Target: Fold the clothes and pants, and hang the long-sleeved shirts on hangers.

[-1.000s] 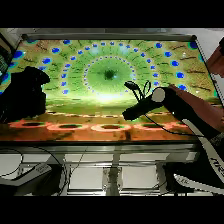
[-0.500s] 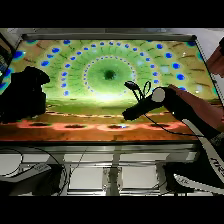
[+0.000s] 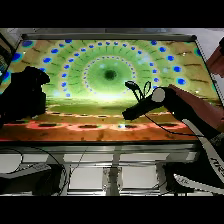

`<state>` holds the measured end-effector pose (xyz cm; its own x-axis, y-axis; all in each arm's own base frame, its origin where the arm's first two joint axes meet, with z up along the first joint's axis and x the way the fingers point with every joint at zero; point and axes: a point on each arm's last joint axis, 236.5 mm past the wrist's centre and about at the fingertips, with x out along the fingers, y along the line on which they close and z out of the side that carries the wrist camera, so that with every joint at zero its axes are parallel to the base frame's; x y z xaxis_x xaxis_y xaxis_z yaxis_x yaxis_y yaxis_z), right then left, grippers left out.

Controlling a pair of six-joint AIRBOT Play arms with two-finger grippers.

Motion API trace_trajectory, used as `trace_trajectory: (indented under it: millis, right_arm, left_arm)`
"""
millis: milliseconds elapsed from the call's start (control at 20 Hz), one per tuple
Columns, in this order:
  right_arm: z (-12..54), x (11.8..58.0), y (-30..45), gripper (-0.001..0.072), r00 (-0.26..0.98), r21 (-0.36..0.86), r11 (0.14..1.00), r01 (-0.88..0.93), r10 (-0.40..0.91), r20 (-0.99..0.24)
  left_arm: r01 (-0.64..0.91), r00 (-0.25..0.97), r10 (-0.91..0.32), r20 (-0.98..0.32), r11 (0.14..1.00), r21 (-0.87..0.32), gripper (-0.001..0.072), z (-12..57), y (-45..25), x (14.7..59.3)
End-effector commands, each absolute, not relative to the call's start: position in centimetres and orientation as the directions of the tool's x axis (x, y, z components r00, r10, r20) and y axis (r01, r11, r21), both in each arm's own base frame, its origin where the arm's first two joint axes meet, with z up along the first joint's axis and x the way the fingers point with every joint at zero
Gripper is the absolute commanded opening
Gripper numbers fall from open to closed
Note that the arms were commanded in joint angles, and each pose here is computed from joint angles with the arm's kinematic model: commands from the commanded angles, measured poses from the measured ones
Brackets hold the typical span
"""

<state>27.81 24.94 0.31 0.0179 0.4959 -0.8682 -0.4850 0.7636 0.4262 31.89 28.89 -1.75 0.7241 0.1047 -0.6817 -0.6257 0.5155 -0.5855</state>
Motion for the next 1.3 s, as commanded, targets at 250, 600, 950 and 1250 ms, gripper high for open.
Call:
trace_trajectory:
  millis: [250,600,950,1250]
  right_arm:
    - [0.4,28.4,25.1,0.0019,0.043,0.422,0.767,-0.483,0.502,-0.864]
    - [0.4,28.4,25.1,0.0019,0.043,0.422,0.767,-0.483,0.502,-0.864]
    - [0.8,28.8,25.2,0.0019,0.058,0.419,0.767,-0.486,0.507,-0.86]
    - [5.8,29.6,25.9,0.0019,0.069,0.407,0.727,-0.554,0.527,-0.847]
  left_arm:
    - [-0.545,0.808,0.081,-0.584,0.482,-0.686,0.038,-1.2,28.4,35.3]
    - [-0.54,0.812,0.085,-0.578,0.487,-0.687,0.0112,-0.9,29.1,35.9]
    - [-0.256,0.905,-0.119,-0.408,0.612,-0.748,0.0012,12.5,26.5,40.3]
    - [0.189,0.858,-0.439,-0.267,0.753,-0.63,0.0011,32.6,12.1,43.4]
